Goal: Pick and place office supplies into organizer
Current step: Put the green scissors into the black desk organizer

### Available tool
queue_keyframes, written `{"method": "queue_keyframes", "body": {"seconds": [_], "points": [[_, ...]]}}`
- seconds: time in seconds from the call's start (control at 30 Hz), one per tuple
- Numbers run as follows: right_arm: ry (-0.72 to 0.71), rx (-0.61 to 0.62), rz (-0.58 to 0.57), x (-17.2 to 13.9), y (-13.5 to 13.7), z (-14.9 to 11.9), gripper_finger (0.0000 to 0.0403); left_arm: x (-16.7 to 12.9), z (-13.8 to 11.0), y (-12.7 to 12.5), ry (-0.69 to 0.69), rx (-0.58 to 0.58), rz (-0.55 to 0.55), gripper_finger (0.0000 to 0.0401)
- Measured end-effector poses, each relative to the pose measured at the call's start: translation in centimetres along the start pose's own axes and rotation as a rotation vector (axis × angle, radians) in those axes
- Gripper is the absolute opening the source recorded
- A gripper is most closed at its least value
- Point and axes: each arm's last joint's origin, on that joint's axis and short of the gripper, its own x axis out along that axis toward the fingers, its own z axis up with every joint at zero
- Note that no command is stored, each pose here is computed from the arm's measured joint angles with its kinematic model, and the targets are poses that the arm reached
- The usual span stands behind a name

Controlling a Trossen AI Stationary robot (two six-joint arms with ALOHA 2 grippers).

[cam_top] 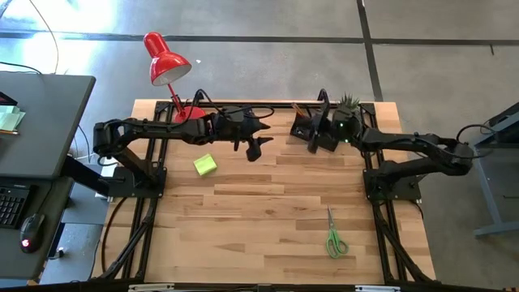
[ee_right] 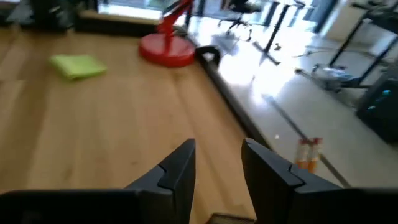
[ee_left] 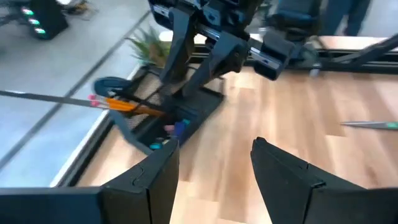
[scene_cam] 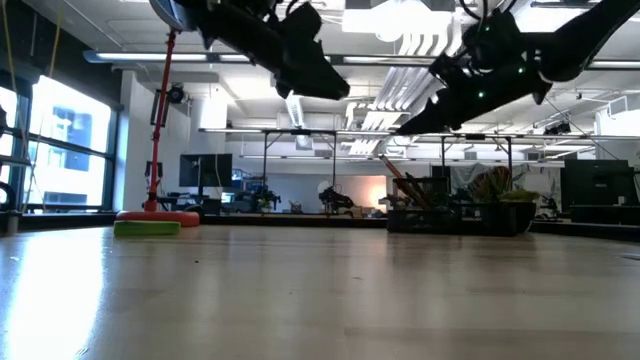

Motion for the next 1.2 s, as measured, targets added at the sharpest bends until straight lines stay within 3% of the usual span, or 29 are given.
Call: {"method": "queue_keyframes", "body": {"seconds": [0.23, 0.4, 0.73, 0.97, 1.2], "points": [[0.100, -0.060, 0.141, -0.9, 3.3, 1.8, 0.0118, -0.4, -0.6, -1.1, 0.075, -0.042, -0.126, 0.0184], [0.244, -0.200, 0.349, -1.7, 6.6, 2.4, 0.0119, -0.6, -1.2, -2.4, 0.150, 0.064, -0.145, 0.0184], [0.454, -0.467, 0.676, -5.9, 12.6, 5.1, 0.0119, -1.0, -1.1, -4.6, 0.147, 0.197, -0.207, 0.0184], [0.551, -0.586, 0.822, -6.7, 17.4, 3.6, 0.0119, -1.1, -1.1, -5.0, 0.146, 0.203, -0.211, 0.0184], [0.649, -0.806, 0.914, -7.4, 21.8, 1.2, 0.0119, -1.2, -1.3, -5.6, 0.187, 0.074, -0.216, 0.0184]]}}
